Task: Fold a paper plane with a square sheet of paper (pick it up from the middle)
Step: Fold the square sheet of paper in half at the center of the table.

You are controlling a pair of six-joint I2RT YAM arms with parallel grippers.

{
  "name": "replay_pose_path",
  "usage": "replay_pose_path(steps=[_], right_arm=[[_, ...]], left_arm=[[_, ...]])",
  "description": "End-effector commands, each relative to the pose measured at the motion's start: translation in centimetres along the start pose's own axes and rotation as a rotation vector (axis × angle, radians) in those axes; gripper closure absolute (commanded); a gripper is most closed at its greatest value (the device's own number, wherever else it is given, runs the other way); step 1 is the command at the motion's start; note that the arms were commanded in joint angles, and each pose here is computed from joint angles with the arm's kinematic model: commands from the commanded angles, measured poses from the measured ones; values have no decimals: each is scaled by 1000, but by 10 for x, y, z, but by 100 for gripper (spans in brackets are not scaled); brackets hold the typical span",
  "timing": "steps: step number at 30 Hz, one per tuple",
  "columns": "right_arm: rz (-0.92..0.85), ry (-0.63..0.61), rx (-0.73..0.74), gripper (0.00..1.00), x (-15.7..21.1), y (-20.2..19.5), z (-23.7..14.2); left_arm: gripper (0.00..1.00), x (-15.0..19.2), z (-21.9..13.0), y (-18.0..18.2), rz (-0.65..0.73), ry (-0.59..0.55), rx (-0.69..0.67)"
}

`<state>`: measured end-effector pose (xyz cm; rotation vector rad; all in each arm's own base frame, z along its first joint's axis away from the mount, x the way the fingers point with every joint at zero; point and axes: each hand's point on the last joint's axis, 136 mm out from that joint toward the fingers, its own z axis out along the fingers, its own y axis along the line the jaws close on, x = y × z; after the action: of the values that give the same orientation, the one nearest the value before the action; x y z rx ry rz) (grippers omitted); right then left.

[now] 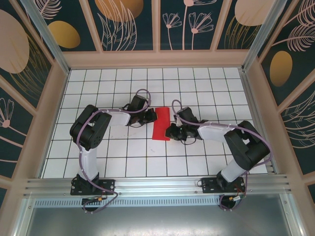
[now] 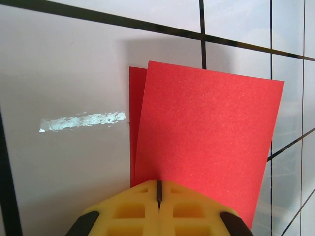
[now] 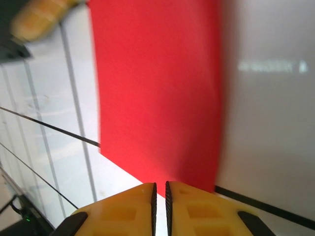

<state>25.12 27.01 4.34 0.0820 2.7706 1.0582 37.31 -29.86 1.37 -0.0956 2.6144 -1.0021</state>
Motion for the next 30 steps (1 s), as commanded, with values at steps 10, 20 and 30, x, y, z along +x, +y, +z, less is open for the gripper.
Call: replay_pose_path(steps=[10, 20, 30], right_arm=[[-65, -143, -48, 83, -101, 16, 13], [56, -80, 43, 84, -113, -42, 40], [-38, -151, -38, 83, -145, 4, 11]], left_arm=[[100, 30, 8, 65, -31, 59, -220], [100, 34, 3, 70, -33, 80, -262], [100, 34, 0, 71, -33, 77, -272]])
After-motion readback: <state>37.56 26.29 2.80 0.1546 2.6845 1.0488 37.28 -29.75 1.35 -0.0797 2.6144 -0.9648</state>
